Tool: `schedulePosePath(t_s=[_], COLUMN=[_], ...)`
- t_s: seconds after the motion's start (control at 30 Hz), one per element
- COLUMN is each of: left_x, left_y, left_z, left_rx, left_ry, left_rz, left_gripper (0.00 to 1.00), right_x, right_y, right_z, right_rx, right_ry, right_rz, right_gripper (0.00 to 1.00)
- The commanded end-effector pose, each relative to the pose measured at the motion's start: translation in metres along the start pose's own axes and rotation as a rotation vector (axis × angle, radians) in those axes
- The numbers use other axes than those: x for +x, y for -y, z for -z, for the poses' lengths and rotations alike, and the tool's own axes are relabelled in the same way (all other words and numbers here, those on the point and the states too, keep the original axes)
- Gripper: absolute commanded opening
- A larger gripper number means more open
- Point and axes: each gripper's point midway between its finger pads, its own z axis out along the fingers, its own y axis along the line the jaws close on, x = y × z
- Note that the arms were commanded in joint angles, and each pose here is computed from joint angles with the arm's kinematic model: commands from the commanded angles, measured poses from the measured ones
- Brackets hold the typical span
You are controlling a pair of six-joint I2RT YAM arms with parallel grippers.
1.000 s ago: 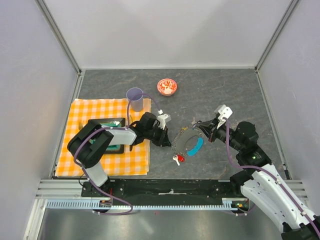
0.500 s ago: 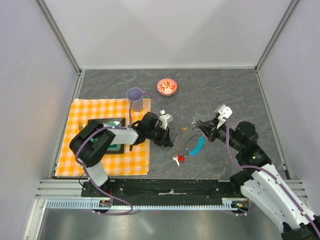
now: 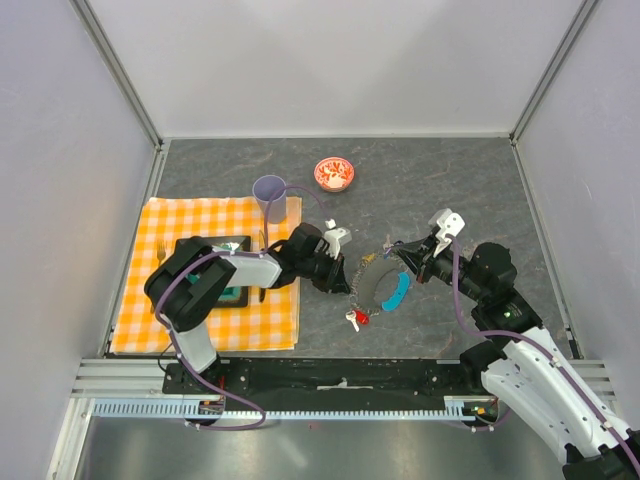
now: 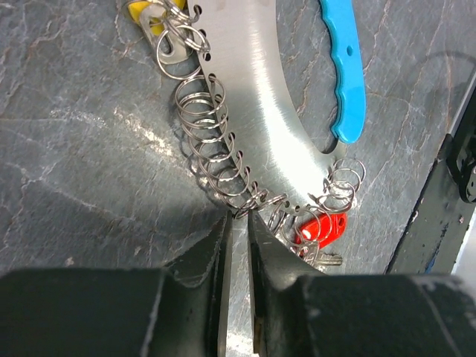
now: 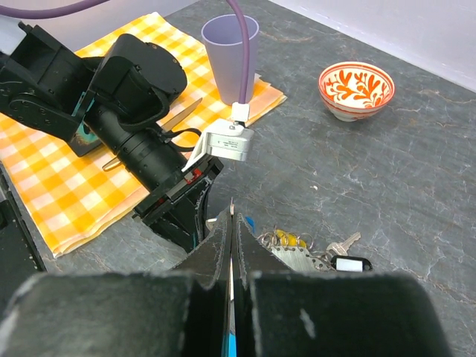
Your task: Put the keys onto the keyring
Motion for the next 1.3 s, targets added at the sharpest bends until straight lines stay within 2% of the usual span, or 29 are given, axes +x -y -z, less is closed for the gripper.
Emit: schedulePosePath(t_s=[0.0,0.17,0.23,0.8,1.27], left_x=[-0.008,-0.009,-0.011,-0.065,-0.123], left_y=[0.013,0.018,0.019,0.030,0.058], left_z=[-0.006,-0.004,-0.001,0.051,0.072], left_rx=[0.048,0.069,0.066,-0.060,-0.029], left_ry=[0.003,0.003,0.004,0.182,0.406], left_rz=[0.002,-0.005,-0.008,-0.277,-0.596], left_gripper=[0.18,0.04,0.02,0.02,0.02], right_x=[-0.009,-0.008,-0.009,-0.012,-0.013], right_y=[-0.004,-0.004,-0.003,-0.006,-0.010], right_z=[-0.002,-0.002,-0.002,0.000,-0.002], right_rx=[-0.020,-0.022,-0.020,-0.031,-0.072], right_ry=[0.037,0.036,0.036,0.035,-0.039], right_rz=[0.004,0.000,0.003,0.019,0.041], right_gripper=[0.00,0.00,0.00,0.00,0.00])
